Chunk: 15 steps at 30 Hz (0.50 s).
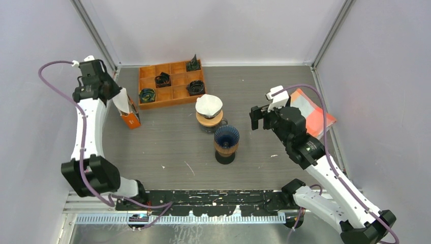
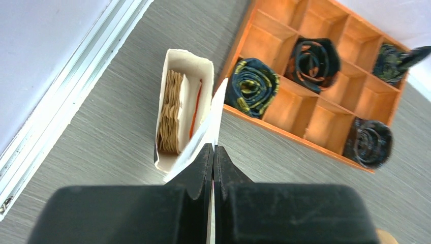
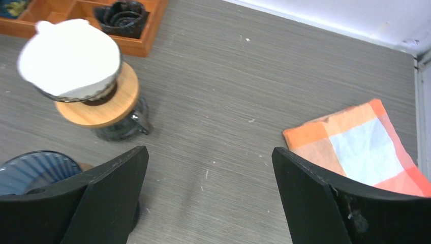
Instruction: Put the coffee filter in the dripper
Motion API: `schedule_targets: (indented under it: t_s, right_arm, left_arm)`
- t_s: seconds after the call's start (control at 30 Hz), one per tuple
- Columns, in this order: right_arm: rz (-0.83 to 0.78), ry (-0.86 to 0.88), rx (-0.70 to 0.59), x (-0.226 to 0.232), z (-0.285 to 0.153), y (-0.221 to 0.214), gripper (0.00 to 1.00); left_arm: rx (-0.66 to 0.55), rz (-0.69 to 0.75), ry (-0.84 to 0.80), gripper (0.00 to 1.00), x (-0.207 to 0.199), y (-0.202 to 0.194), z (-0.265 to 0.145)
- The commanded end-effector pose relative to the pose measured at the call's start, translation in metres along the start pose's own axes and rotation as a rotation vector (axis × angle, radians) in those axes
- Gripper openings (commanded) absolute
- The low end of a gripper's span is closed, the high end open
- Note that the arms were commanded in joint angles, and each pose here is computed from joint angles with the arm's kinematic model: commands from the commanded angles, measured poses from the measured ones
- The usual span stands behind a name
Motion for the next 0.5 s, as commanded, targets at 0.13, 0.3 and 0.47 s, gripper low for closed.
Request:
schedule_targets:
  t_s: [0.13,0.3,0.47]
  right_arm:
    - [-0.026,0.261,-0.066,0.027,-0.011,0.048,0.96]
    - [-0.014,0.349,-0.084,0.039,-0.01,0.065,0.94]
    - [-0.005,0.438,-0.093,0.05,-0.005,0.069,0.93]
  left_arm:
    - [-0.142,-0.06,-0.152,0.0,-0.001,0.003,-0.089]
    - [-0.192,-0.126,-0.286,0.0,-0.009,-0.004,-0.121]
    - [-0.171,-0.174,-0.416,0.0,-0.025,-0.013,-0.138]
Point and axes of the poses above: each gripper's point midway between its finger pads, its own z axis out along the fingers, its own x axis along the line the jaws close on, y = z × x, the point moved 10 cm from there along -z, back along the fingers, and after that the axes turned 14 degrees about z, right-handed, at the moved point
